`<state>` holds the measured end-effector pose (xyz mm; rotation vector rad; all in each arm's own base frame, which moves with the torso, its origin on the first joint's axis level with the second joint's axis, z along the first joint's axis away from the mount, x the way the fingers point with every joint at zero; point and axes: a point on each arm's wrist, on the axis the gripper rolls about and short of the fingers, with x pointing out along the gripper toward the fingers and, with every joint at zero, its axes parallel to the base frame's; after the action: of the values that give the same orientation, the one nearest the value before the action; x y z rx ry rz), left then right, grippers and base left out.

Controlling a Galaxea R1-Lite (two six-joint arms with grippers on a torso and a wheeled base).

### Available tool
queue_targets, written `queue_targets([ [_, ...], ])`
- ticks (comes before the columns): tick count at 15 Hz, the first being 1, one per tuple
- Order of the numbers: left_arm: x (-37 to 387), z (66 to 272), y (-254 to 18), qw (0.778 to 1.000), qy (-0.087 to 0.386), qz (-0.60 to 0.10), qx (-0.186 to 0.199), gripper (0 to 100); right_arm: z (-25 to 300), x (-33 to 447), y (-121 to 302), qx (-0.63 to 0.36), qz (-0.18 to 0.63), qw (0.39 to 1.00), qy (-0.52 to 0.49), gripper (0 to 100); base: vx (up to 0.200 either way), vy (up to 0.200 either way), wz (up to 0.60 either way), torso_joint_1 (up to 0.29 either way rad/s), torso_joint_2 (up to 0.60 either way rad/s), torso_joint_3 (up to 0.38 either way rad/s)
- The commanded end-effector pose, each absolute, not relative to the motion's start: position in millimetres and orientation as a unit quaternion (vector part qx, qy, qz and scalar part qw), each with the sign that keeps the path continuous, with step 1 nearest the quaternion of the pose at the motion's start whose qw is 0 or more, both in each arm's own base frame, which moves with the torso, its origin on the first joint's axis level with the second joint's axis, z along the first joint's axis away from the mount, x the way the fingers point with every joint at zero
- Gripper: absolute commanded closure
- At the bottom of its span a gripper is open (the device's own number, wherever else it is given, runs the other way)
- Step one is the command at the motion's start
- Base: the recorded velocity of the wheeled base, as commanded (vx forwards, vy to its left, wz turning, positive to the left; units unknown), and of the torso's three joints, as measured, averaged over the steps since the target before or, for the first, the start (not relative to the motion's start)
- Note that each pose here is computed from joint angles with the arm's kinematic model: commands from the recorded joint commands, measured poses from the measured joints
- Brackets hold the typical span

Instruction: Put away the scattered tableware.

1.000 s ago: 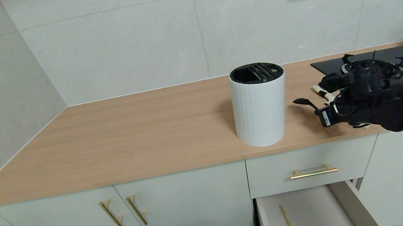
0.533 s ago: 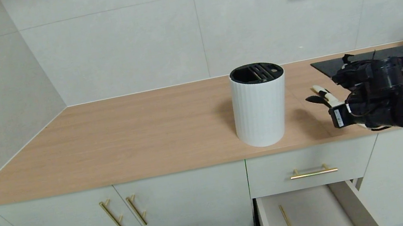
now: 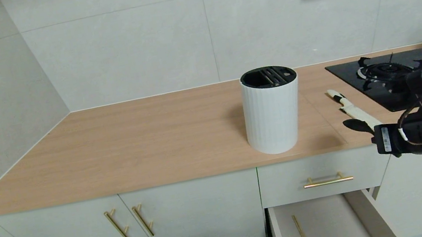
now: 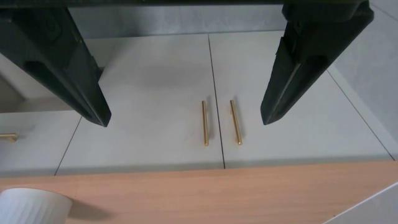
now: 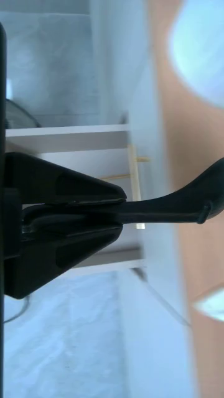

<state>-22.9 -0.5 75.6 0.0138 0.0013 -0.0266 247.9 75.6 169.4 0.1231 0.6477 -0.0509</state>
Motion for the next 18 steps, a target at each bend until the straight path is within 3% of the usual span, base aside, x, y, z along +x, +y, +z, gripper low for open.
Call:
queue_targets([
  [1, -22.9, 75.6, -0.5, 1.000, 0.001, -0.013, 0.007, 0, 166.4, 233.1, 74.5, 0.059, -0.020, 0.945, 0.322, 100, 0.000, 0.000, 0.00, 0.000, 0.00, 0.000],
  [12, -22.9, 75.6, -0.5, 1.000, 0.001, -0.013, 0.007, 0, 154.7, 228.5, 72.9, 0.050, -0.020, 0.939, 0.340, 100, 0.000, 0.000, 0.00, 0.000, 0.00, 0.000],
  [18, -22.9, 75.6, -0.5, 1.000, 0.001, -0.013, 0.007, 0, 153.6, 229.2, 73.1, 0.047, -0.021, 0.938, 0.342, 100, 0.000, 0.000, 0.00, -0.167, 0.38, 0.218],
])
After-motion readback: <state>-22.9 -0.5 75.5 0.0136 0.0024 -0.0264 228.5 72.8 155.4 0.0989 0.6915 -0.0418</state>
